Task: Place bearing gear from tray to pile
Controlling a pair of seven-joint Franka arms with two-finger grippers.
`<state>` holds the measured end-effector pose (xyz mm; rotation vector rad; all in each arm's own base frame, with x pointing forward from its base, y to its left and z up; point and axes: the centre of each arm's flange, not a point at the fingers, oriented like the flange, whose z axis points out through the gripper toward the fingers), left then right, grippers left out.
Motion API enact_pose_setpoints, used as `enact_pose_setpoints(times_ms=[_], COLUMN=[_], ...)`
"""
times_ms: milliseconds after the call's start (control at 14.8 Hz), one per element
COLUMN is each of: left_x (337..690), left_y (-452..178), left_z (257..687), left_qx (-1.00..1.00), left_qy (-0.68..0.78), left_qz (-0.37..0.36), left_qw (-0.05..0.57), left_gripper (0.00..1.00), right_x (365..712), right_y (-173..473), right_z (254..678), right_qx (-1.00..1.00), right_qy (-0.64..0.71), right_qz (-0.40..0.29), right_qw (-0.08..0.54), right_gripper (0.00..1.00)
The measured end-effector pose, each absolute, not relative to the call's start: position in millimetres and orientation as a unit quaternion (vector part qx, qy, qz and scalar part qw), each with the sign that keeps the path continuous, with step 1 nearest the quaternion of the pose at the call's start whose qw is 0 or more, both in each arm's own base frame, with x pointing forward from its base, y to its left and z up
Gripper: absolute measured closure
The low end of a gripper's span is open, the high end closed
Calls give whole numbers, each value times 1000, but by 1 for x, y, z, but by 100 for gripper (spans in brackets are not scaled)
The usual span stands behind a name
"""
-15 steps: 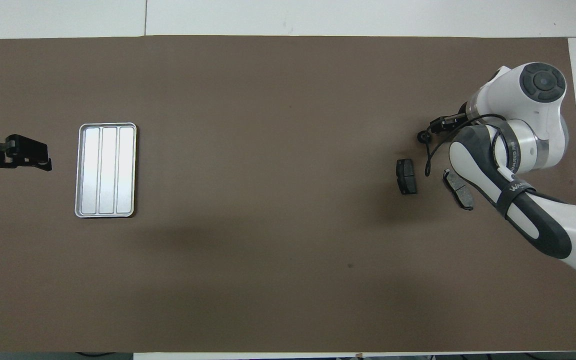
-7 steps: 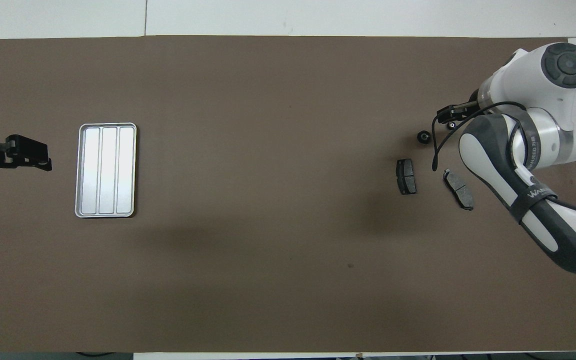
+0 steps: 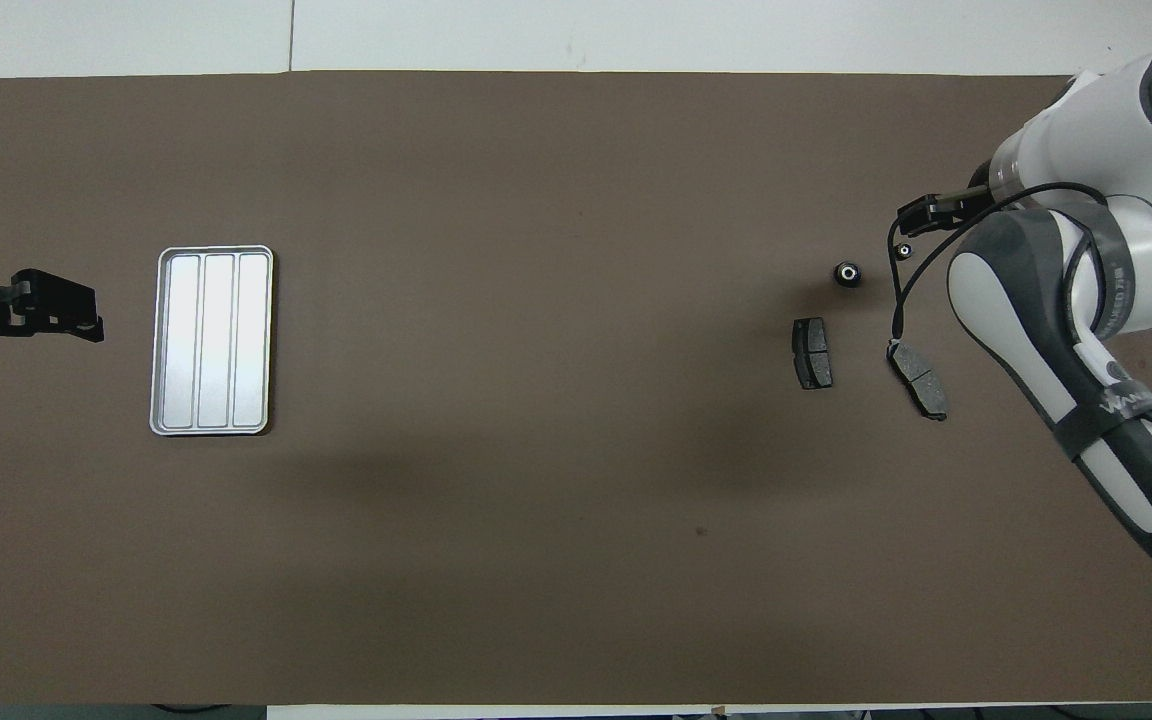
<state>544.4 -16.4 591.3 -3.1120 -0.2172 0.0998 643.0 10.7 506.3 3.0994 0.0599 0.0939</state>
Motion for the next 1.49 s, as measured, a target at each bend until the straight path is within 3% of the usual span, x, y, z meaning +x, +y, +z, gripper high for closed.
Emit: enact_pose_setpoints(times_ms=[339, 542, 880, 1490], left_x=[544, 544, 544, 544], left_y=[-16, -16, -16, -16], left_z=[591, 591, 591, 591], left_qx=[-997, -997, -997, -997], left_qy=[-70, -70, -70, -70], left_qz=[32, 32, 32, 32], left_qw=[10, 10, 10, 10], left_gripper=[0, 0, 0, 0], right_x=[589, 558, 554, 552], right_y=[22, 4, -38, -19], right_z=[608, 645, 638, 618], right_qx=[1000, 999, 999, 999], right_qy=[2, -24, -14, 23], right_qz=[14, 5, -10, -41], right_qw=[-4, -22, -28, -11], right_gripper=[0, 0, 0, 0])
